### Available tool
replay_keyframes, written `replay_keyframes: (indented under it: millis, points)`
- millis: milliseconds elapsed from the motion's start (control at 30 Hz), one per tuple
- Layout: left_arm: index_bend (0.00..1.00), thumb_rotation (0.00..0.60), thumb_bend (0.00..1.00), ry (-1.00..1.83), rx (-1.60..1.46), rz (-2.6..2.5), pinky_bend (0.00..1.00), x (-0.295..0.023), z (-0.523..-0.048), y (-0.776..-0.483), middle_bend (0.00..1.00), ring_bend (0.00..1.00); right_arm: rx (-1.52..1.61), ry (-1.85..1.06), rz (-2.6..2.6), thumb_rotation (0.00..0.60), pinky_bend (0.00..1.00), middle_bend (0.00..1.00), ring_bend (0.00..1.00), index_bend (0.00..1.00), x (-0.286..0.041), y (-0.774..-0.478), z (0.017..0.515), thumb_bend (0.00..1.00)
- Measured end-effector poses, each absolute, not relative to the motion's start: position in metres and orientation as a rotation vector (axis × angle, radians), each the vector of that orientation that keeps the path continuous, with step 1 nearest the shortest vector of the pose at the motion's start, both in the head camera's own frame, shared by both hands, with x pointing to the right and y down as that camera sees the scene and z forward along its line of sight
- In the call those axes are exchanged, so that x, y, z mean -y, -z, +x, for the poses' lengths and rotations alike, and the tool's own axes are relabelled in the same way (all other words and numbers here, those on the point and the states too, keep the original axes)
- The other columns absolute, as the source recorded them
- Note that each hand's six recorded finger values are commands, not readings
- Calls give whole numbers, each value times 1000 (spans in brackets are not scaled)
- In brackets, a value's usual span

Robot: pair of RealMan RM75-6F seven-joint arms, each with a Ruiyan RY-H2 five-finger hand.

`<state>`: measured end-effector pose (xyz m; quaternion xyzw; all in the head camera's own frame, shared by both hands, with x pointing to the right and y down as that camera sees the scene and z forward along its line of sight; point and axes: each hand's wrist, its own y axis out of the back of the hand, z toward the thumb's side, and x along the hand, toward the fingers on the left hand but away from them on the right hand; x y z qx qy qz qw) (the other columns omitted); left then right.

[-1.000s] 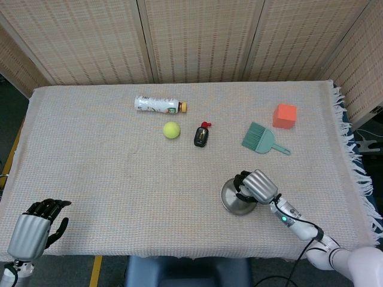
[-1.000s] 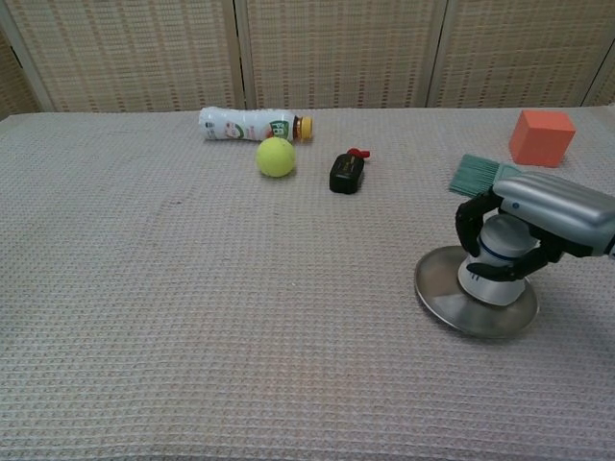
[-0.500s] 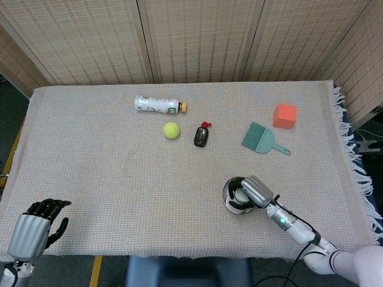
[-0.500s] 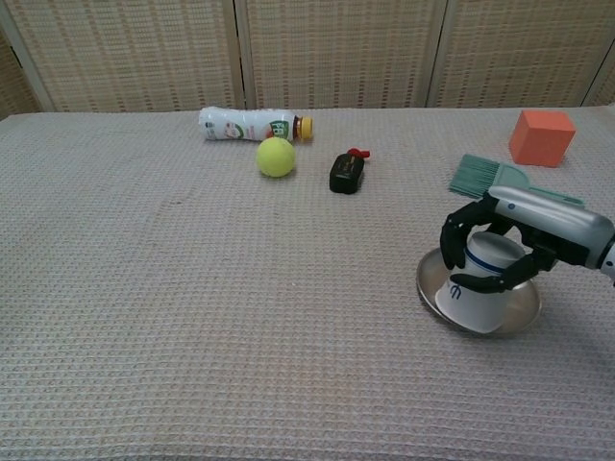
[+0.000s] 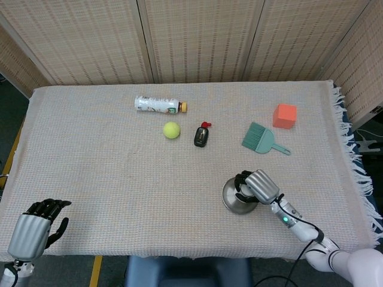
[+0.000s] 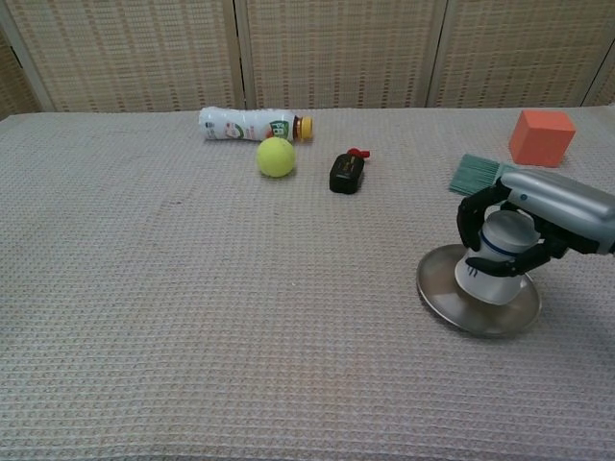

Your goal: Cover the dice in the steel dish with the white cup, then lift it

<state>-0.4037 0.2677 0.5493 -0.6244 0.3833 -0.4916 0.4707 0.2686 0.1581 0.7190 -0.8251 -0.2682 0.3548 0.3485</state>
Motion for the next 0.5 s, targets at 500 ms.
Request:
replay_keyframes:
  millis: [500]
  points:
    - [347, 600, 396, 1210, -931, -1533, 465, -268, -402, -551, 409, 347, 727, -1066, -1876, 600, 801, 579, 501, 704, -152, -691, 325, 246]
